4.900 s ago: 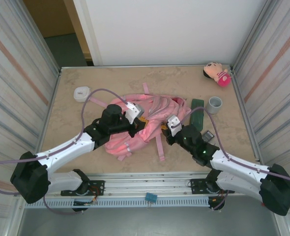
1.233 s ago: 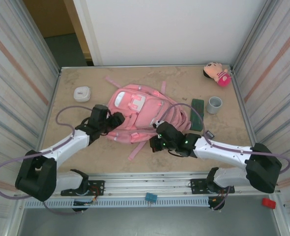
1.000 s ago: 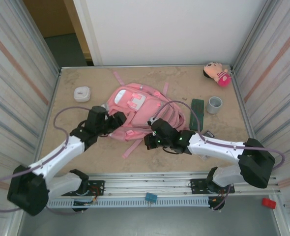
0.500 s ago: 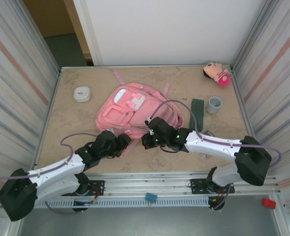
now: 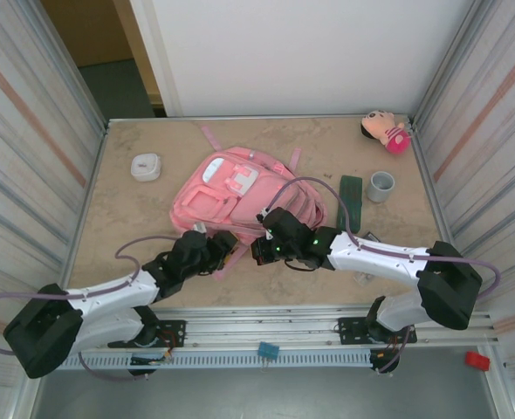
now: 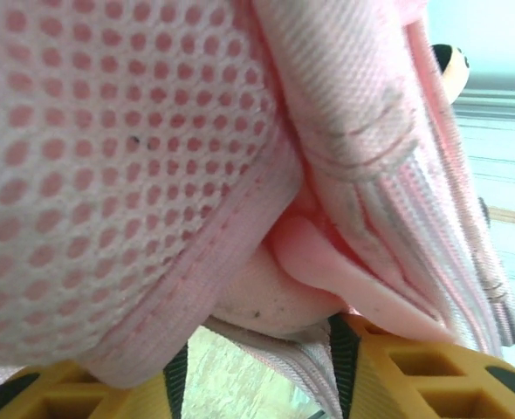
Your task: Pack the student bag
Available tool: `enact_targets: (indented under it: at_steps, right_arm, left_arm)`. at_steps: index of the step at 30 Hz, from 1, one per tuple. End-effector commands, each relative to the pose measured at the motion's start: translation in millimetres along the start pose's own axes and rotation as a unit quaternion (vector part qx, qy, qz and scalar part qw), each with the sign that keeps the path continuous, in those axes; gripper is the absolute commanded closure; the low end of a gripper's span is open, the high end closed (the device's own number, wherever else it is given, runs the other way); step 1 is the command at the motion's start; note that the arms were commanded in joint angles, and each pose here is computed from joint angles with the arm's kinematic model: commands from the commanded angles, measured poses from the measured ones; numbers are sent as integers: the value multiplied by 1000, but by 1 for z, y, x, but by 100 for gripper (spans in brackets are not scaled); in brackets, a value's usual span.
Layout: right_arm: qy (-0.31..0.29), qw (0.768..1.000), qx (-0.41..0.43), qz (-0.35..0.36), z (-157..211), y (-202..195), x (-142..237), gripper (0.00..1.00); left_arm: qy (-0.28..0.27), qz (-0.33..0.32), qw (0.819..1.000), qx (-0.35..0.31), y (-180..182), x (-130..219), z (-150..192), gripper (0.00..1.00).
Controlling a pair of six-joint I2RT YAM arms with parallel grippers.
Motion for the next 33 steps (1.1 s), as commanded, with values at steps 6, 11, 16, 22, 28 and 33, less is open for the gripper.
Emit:
enact_targets:
  at_steps: [6,11,16,22,28,33]
  right_arm:
    - [-8,999,4,-50,-11,26,8,100]
    - [-14,998,6,-62,-14,30,13,100]
    - [-9,999,13,-30,-10,21,22,100]
    - [14,998,7,67,5,-19,43,100]
    - [26,992,-15,122,17,-59,68,100]
    - [25,996,-10,85,15,-61,72,100]
  left_arm:
    - [-5,60,998,1,-27,11,0,48]
    - [-16,43,999,14,-15,8,-3,60]
    - [-43,16,999,23,1,9,-12,100]
    - [-71,-5,997,4,4,22,-28,100]
    - [-86,-17,996,-3,8,36,-46,100]
    - [-86,-15,996,-4,7,41,-52,100]
Point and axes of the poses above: each hand's point on the last joint's axis, 136 mm out from that joint toward the fingers, its own x axis back along the fingers, its own y axis along the line the jaws close on, z = x × y, the point moved 5 cm from there along x, back along the fingers, and after that the axes turned 8 degrees about x, right-handed, at the moved point
